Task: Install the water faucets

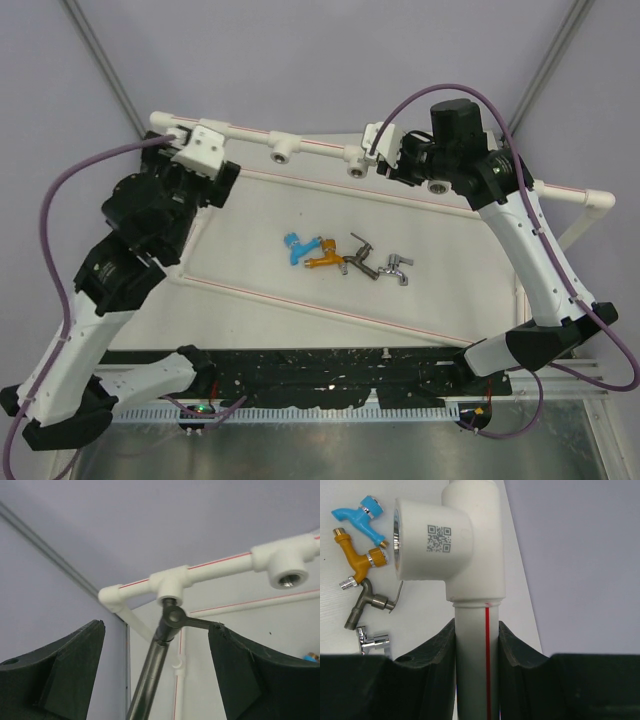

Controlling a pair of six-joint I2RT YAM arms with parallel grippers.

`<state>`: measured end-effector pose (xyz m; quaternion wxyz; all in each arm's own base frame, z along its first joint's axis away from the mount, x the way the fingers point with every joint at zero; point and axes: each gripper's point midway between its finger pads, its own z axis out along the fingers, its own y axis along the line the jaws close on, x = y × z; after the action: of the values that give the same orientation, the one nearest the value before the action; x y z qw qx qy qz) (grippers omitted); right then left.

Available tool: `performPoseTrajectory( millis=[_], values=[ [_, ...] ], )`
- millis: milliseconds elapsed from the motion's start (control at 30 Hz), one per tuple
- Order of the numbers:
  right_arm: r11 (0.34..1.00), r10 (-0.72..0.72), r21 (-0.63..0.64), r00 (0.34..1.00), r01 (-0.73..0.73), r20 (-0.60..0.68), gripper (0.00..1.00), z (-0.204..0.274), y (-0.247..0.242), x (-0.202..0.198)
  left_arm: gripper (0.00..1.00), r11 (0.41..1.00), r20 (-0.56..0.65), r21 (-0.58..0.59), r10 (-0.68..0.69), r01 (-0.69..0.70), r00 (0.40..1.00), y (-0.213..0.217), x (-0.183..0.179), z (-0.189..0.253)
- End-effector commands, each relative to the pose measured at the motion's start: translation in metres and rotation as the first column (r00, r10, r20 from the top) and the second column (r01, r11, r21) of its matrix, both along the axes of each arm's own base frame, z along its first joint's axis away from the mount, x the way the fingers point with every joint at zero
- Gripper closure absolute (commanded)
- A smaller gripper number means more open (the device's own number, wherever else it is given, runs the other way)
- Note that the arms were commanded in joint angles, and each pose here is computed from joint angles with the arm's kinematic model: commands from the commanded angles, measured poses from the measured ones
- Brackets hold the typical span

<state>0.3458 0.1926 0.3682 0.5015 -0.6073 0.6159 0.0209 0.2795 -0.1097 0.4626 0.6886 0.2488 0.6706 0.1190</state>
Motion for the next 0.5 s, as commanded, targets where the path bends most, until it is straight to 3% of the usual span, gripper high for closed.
performPoseTrajectory(
  millis=[0,333,467],
  values=[
    [0.99,0.129,0.069,0.985,-0.121,-0.115,0.95,-0.022,0.035,-0.013,0.13,0.985,-0.069,-0.155,0.071,-0.081,0.995,0.023,0.004,-0.003],
    [0.989,0.136,0.071,0.985,-0.128,-0.11,0.95,-0.02,0.037,-0.014,0.1,0.938,-0.148,-0.208,0.252,-0.279,0.956,0.031,0.035,-0.013],
    [0.989,0.136,0.069,0.985,-0.129,-0.108,0.95,-0.02,0.037,-0.014,0.1,0.92,-0.17,-0.173,0.325,-0.352,0.93,0.032,0.05,-0.025]
  ],
)
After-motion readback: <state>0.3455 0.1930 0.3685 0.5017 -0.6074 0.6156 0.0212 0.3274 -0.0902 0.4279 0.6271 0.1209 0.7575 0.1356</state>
